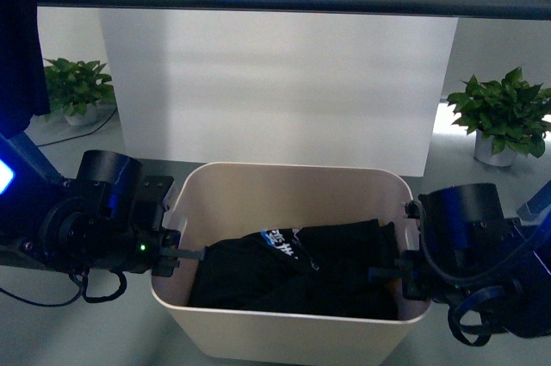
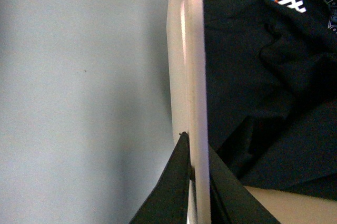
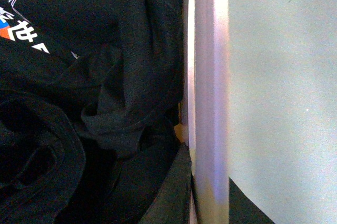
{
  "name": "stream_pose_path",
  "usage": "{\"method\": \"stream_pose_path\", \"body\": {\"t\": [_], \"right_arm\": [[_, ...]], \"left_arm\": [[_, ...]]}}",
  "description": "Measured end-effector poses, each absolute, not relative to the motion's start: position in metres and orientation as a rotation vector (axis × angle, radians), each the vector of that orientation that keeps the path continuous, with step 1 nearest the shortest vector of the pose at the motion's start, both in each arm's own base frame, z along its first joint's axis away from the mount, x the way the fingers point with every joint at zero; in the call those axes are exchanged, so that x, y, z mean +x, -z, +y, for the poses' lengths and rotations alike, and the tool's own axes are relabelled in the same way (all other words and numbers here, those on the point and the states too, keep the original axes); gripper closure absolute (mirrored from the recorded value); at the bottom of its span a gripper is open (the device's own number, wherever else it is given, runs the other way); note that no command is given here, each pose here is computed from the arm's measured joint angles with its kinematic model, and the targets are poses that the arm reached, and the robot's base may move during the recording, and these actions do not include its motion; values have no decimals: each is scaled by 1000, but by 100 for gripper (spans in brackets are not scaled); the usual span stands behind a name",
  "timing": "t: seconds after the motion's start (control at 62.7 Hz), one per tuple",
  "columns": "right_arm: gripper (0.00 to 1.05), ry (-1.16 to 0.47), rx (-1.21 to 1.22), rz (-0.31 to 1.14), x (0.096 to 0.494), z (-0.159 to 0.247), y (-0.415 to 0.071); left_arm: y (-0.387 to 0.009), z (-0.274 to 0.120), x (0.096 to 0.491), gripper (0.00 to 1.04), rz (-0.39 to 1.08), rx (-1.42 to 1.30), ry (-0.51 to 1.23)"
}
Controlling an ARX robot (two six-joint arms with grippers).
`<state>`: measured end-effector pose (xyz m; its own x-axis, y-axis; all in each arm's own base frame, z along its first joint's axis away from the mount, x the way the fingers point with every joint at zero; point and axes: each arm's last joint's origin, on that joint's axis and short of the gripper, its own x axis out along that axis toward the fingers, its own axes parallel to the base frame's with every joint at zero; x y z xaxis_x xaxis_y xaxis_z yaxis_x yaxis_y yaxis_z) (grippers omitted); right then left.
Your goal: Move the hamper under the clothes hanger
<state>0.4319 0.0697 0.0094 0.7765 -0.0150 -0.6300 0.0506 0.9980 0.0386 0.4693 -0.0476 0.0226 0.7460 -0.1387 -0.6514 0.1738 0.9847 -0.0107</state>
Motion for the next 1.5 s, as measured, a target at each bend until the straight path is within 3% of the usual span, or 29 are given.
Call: {"method": "stream_pose_path", "body": {"t": [0.59, 1.451, 1.499], "right_arm": [[101, 32, 123, 933, 424, 74, 23], [101, 19, 101, 1005, 437, 73, 25], [101, 19, 101, 1005, 437, 73, 25]], "left_arm": [[-8, -45, 461, 100, 877, 105, 178], [2, -48, 461, 100, 978, 94, 169], [2, -48, 461, 96, 977, 93, 171]]}}
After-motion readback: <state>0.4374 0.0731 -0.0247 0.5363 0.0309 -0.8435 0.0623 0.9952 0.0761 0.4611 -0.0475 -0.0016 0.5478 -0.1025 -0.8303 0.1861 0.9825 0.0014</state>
